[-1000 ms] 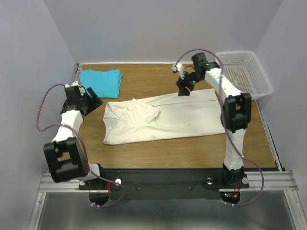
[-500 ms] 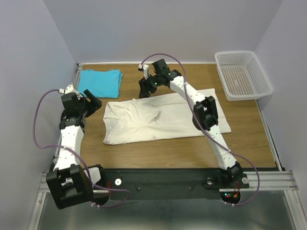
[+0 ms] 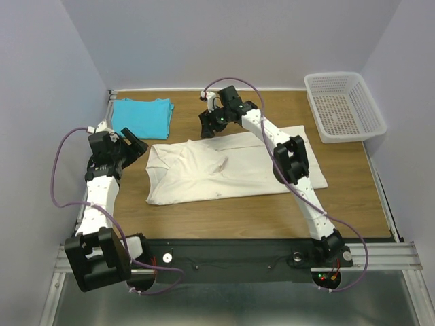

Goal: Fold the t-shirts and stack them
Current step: Fold the tshirt

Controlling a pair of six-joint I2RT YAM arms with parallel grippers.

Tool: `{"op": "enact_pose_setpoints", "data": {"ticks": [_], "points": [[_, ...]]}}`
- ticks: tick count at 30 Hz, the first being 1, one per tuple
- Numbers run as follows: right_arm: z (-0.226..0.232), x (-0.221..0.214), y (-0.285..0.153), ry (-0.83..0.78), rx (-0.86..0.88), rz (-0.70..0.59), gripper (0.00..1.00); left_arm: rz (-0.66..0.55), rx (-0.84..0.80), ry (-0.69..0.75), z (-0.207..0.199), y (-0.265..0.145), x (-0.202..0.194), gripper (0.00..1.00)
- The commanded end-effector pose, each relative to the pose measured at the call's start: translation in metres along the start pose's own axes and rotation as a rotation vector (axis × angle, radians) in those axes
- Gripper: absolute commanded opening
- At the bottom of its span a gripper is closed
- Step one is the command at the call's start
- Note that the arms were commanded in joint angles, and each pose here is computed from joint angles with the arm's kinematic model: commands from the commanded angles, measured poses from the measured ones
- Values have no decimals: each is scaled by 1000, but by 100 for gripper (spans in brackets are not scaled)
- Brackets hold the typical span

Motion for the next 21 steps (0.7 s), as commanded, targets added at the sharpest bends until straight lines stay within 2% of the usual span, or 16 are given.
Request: {"op": "enact_pose_setpoints", "data": {"ticks": [1, 13, 21], "points": [[0, -14, 11, -6, 12, 40, 73, 10, -29, -7, 0, 3, -4, 82], [0, -32, 19, 27, 49, 101, 72, 9, -35, -10, 0, 2, -5, 81], [13, -39, 19, 66, 141, 123, 68, 11, -36, -9, 1, 2, -7, 81]]}}
Point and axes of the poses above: each gripper's point midway between its finger pads, its own y axis out along the fingers, its own z axis along the line the jaws close on, x = y × z, the point moved 9 cm from there along -y, back along the fingers, and after that the axes turned 2 degrees about -y, right-handed, at the moved point
